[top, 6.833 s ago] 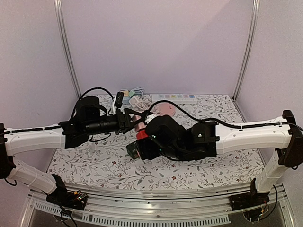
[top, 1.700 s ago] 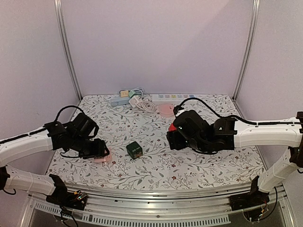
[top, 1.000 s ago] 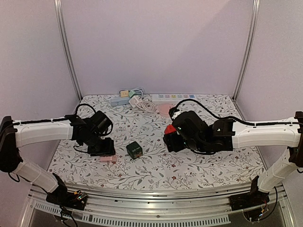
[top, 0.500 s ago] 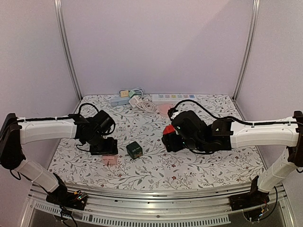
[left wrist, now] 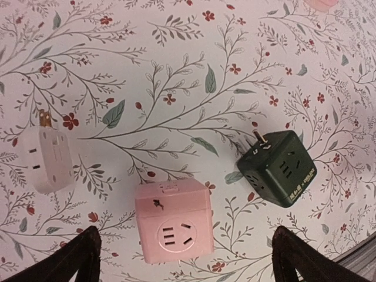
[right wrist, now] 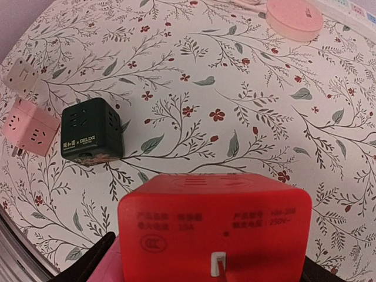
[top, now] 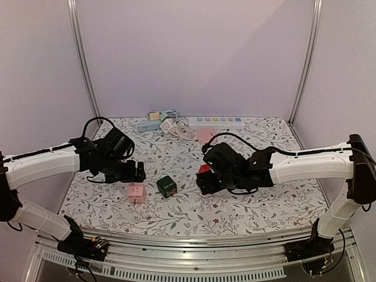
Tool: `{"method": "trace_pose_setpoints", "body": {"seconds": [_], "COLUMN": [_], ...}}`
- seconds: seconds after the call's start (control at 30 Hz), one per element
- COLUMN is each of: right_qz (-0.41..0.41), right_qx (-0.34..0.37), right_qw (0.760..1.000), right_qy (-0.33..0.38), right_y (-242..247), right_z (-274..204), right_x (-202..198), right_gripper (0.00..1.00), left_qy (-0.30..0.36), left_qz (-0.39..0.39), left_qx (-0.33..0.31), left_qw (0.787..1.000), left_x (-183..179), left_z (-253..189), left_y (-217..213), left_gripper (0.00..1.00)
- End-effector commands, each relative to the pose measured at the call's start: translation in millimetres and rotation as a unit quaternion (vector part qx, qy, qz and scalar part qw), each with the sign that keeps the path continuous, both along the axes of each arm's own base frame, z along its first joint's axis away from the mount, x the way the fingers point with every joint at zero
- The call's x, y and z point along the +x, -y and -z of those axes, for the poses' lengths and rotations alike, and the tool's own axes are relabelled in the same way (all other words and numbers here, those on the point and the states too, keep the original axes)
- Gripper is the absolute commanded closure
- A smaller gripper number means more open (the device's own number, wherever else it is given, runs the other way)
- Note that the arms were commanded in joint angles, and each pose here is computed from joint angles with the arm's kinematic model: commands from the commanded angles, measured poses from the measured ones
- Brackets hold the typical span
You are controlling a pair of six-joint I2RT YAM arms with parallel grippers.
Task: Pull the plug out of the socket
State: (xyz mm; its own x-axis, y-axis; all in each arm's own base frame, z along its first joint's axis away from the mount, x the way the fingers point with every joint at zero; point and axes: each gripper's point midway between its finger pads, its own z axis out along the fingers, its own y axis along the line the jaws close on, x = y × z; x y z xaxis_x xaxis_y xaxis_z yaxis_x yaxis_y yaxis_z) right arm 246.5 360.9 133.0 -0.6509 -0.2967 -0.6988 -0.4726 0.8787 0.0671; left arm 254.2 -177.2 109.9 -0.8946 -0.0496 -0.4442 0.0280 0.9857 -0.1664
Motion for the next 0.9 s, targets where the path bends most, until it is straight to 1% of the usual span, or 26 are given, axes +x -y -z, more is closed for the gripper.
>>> {"method": "trace_pose_setpoints", "body": {"seconds": [0.0, 0.13, 0.3, 0.4, 0.7, 0.8, 0.87], "right_qz": [0.016, 0.023, 0.042, 0.045, 0.045, 0.045, 0.043], "right_qx": [-0.013, -0.044, -0.097, -0.107, -0.093, -0.079, -0.067], "right_qw": [0.999, 0.997, 0.992, 0.990, 0.987, 0.987, 0.989], "right_qy": [-0.036, -0.062, -0.070, -0.080, -0.126, -0.130, -0.123], "right_y": [-6, -7, -3, -7, -20, -23, -25], "right_z": [22, 44, 62, 71, 89, 83, 69], "right_x": [1, -1, 5, 7, 4, 6, 10], "right_gripper": [0.50, 0.47, 0.37, 0.29, 0.10, 0.02, 0.01], "left_qy": [0.055, 0.081, 0.103, 0.110, 0.142, 0.153, 0.161], "left_qz": [0.009, 0.033, 0.061, 0.070, 0.095, 0.108, 0.119], "left_qx": [-0.010, -0.027, -0.031, -0.044, -0.081, -0.088, -0.094], "left_qw": [0.998, 0.996, 0.992, 0.990, 0.982, 0.978, 0.975], "left_x": [6, 4, -2, -4, -9, -14, -18], "left_z": [-26, -35, -35, -34, -43, -45, -48], "left_y": [0, 10, 24, 33, 57, 67, 75], "left_gripper": [0.00, 0.00, 0.00, 0.01, 0.00, 0.01, 0.00]}}
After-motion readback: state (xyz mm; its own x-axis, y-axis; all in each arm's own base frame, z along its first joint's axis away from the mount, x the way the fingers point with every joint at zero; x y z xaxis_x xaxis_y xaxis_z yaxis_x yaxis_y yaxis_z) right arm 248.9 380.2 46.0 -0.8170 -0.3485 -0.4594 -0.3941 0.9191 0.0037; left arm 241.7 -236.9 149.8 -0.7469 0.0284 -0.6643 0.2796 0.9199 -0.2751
